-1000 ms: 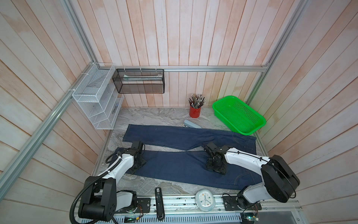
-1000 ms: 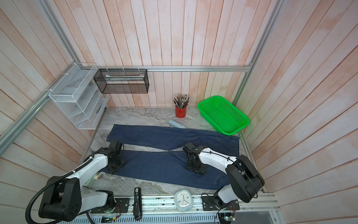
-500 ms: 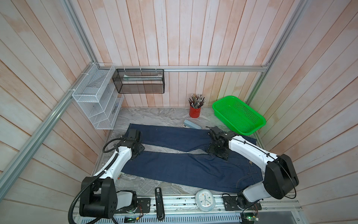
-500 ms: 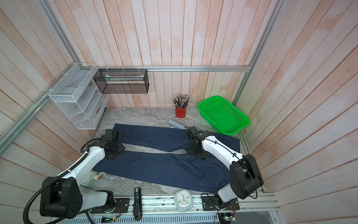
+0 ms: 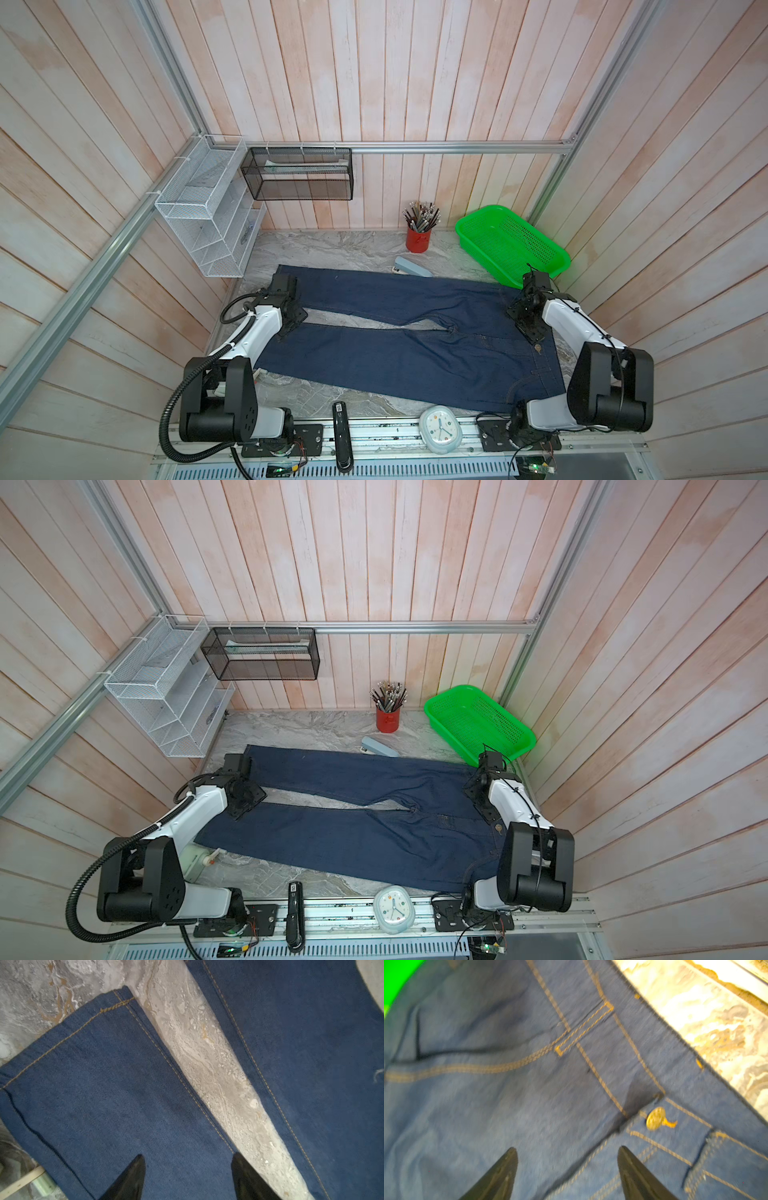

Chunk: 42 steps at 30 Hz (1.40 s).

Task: Fold and stack the trousers
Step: Flatten out the trousers at the center of the table, then fold the trousers at the center of the table.

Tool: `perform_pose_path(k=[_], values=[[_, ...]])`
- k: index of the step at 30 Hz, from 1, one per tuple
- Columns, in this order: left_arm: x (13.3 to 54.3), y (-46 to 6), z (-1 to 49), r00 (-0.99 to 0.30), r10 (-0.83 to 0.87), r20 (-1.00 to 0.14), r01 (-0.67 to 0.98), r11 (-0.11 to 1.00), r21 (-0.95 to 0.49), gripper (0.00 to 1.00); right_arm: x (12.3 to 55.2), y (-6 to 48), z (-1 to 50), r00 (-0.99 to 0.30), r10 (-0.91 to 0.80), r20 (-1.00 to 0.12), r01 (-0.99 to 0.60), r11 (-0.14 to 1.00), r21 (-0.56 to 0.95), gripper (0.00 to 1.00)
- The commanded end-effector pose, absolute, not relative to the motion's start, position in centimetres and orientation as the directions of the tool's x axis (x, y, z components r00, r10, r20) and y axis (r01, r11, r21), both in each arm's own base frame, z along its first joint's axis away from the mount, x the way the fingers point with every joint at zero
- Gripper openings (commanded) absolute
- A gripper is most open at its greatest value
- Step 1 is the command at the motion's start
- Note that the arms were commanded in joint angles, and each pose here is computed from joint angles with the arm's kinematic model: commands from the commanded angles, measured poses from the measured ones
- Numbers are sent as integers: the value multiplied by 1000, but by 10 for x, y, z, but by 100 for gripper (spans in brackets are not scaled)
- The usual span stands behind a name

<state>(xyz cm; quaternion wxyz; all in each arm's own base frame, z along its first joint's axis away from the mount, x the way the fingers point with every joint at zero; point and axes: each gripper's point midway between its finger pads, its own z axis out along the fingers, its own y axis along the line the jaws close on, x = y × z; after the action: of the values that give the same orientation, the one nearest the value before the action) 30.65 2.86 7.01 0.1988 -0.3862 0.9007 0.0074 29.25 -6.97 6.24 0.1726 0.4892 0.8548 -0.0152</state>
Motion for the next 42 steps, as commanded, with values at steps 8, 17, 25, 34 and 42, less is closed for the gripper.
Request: perform_pose_path(k=[8, 17, 25, 34, 42], values=[[390, 49, 159, -568, -532, -628, -496, 830, -255, 76, 349, -107, 130, -319, 791, -522, 761, 542, 356, 77], [454, 48, 144, -674, -387, -629, -382, 912, -151, 77, 366, -85, 141, -384, 756, -530, 629, 635, 449, 76], [513, 63, 123, -721, -342, -603, -390, 919, -55, 77, 369, -55, 137, -448, 741, -500, 566, 668, 483, 76], [551, 86, 84, -779, -340, -528, -426, 904, 46, 76, 371, -39, 146, -474, 728, -495, 520, 685, 510, 75], [554, 106, 54, -797, -387, -464, -468, 881, 70, 73, 376, -36, 152, -485, 719, -498, 495, 695, 522, 75]])
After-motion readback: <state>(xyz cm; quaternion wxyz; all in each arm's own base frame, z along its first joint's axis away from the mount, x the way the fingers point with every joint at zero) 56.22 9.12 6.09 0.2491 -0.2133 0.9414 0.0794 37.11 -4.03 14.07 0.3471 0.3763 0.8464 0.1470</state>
